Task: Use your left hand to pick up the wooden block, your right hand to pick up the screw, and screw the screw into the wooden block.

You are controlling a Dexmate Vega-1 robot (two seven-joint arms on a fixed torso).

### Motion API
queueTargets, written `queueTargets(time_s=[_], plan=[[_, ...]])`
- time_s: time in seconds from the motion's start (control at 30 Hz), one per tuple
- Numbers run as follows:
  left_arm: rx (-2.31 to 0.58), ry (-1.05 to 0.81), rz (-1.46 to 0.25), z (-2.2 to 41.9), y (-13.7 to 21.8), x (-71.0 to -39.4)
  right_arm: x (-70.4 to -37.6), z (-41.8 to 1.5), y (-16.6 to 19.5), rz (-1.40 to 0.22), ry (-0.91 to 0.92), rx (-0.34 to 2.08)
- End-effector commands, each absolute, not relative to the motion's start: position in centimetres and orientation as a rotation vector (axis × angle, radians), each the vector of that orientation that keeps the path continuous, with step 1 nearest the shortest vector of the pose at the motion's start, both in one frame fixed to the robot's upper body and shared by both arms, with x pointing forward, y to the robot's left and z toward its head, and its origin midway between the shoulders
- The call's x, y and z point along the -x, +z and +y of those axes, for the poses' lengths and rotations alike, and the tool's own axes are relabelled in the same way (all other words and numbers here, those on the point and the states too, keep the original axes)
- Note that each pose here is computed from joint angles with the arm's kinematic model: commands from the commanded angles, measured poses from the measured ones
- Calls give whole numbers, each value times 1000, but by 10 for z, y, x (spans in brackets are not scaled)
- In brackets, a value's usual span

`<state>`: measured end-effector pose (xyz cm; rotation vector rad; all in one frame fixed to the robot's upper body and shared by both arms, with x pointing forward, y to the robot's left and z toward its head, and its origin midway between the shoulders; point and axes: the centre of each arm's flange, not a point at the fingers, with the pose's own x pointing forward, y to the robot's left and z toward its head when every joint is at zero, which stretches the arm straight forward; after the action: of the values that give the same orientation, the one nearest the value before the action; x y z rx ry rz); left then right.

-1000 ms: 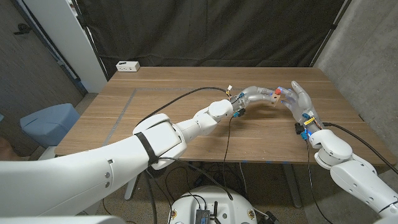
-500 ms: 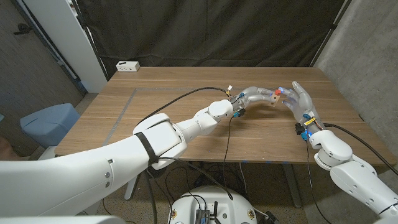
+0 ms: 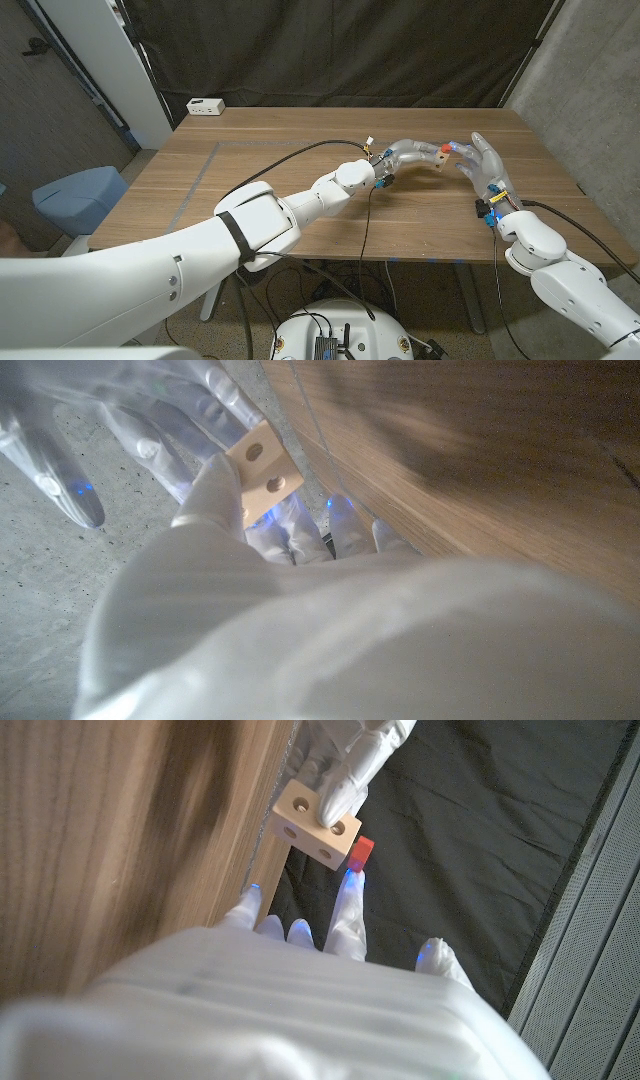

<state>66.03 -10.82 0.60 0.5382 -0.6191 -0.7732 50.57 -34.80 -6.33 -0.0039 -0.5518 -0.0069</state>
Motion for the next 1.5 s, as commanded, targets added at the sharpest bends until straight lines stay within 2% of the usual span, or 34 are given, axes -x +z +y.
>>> queueTargets(time_s=[0.03,1.5], plan=[[-534,-776,-633,-107,7,-659,-504,-347,-67,-545,-11,1],[-535,-789,-624,-111,4,-657,-488,-352,-73,-550,-11,3]])
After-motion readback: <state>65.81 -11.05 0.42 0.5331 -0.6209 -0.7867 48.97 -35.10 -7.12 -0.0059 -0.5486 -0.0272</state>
